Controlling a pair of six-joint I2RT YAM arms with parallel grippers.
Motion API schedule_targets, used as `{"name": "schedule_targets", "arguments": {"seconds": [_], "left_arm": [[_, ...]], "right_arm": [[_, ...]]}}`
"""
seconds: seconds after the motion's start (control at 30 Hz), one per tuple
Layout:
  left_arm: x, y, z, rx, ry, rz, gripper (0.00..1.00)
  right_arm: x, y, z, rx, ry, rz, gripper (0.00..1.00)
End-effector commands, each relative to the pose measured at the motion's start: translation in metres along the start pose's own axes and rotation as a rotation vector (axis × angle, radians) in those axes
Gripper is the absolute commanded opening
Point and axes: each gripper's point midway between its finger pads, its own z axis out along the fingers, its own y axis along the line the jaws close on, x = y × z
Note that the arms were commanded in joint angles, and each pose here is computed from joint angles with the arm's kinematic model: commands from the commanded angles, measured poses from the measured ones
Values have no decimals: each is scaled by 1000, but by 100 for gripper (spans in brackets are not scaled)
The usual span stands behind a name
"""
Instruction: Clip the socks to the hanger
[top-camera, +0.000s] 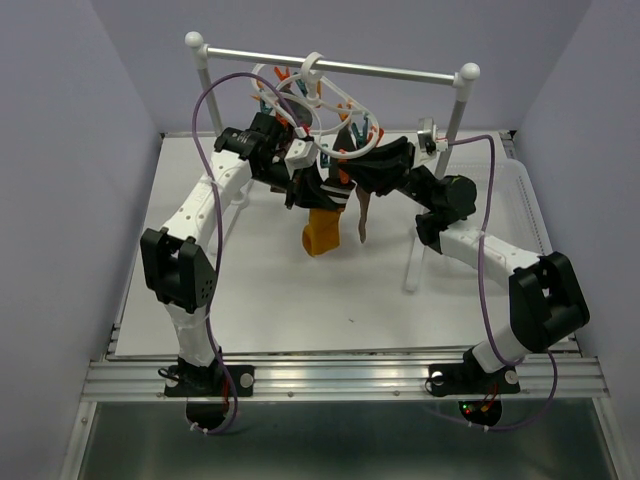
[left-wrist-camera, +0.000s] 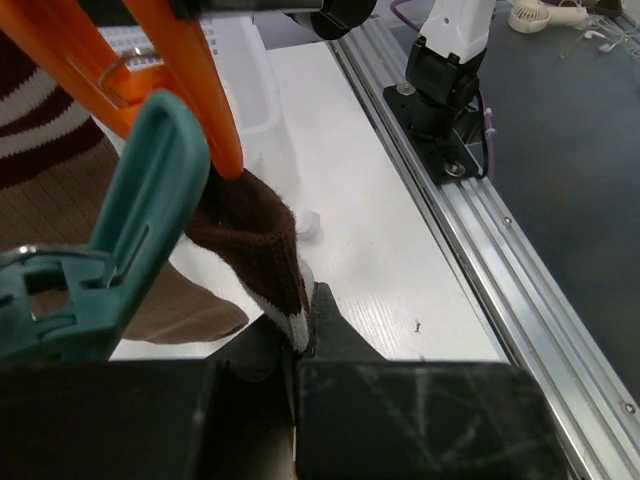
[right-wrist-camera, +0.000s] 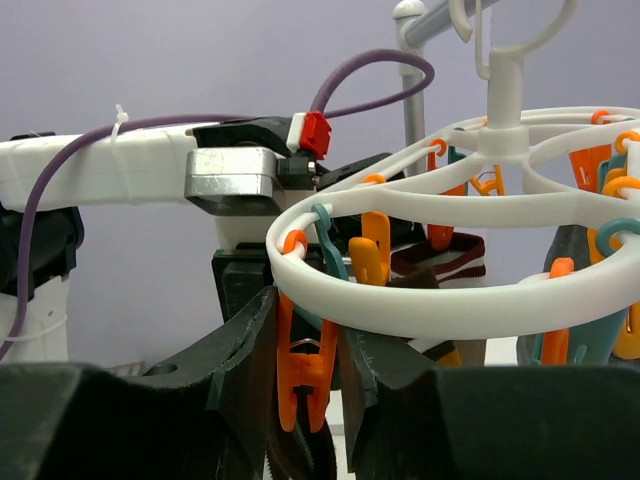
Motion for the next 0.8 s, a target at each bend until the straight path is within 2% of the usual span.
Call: {"name": "schedule_targets", "arguments": {"seconds": [0.0, 0.37, 0.77], "left_arm": [[-31, -22, 3, 79, -204, -29, 0], [-46, -35, -1, 78, -201, -13, 0], [-68, -23, -11, 39, -155, 27, 0]], "right_arm": [[-58, 65, -4, -259, -198, -331, 1], [-54, 51, 3, -200, -153, -269, 1], [-55, 48, 6, -168, -80, -261, 1]]}}
